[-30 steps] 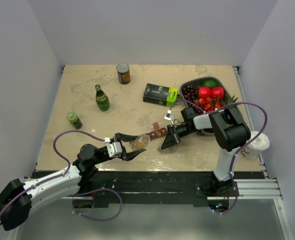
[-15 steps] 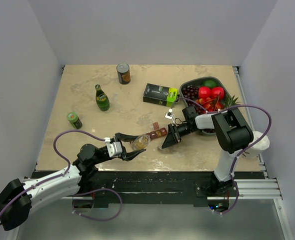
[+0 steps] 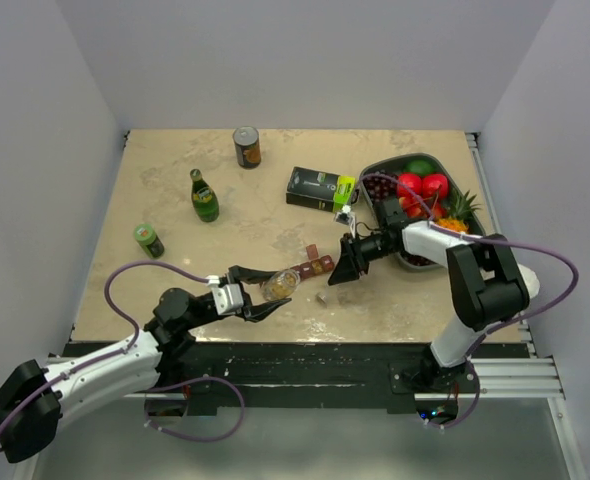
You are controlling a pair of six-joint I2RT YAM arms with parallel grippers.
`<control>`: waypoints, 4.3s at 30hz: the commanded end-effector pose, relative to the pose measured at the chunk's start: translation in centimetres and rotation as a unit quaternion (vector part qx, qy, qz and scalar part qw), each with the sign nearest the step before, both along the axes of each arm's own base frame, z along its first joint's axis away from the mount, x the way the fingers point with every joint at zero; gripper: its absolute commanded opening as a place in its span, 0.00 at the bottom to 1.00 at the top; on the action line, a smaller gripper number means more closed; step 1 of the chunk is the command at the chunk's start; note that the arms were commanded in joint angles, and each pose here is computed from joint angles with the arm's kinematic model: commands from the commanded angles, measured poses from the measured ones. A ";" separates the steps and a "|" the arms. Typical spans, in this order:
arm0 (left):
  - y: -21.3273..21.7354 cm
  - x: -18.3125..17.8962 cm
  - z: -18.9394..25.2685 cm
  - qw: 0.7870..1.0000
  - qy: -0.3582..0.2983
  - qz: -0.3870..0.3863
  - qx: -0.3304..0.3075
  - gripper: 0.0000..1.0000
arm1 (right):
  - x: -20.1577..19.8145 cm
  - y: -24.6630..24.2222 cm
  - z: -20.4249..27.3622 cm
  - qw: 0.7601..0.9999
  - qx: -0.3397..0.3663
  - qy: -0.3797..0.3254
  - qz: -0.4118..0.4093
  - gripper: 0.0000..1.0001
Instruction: Sort the pills into containers
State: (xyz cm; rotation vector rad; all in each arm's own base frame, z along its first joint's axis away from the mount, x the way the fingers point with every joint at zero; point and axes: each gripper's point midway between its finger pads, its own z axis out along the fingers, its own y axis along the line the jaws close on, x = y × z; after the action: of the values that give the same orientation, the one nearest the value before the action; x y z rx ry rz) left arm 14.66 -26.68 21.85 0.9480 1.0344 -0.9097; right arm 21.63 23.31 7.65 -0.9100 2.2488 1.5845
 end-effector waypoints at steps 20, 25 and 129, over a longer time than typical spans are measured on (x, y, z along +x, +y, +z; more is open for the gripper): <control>0.8 -0.4 5.9 0.997 -0.070 0.014 -0.035 0.00 | 1.3 1.0 1.0 0.916 -0.260 -0.302 0.055 0.99; 0.8 -0.5 5.9 0.997 -0.070 0.012 -0.034 0.00 | 0.2 2.1 -0.5 0.917 -0.265 -0.289 0.073 0.99; 0.5 -1.1 5.5 0.997 -0.070 0.006 -0.028 0.00 | 4.9 -3.5 -3.3 0.965 -0.250 -0.082 -0.002 0.28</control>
State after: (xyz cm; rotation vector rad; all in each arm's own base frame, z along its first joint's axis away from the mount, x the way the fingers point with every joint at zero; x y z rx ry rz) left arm 13.70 -26.34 24.32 0.9755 0.9787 -0.8671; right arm 25.93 19.30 2.95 -1.1066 2.6093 0.8417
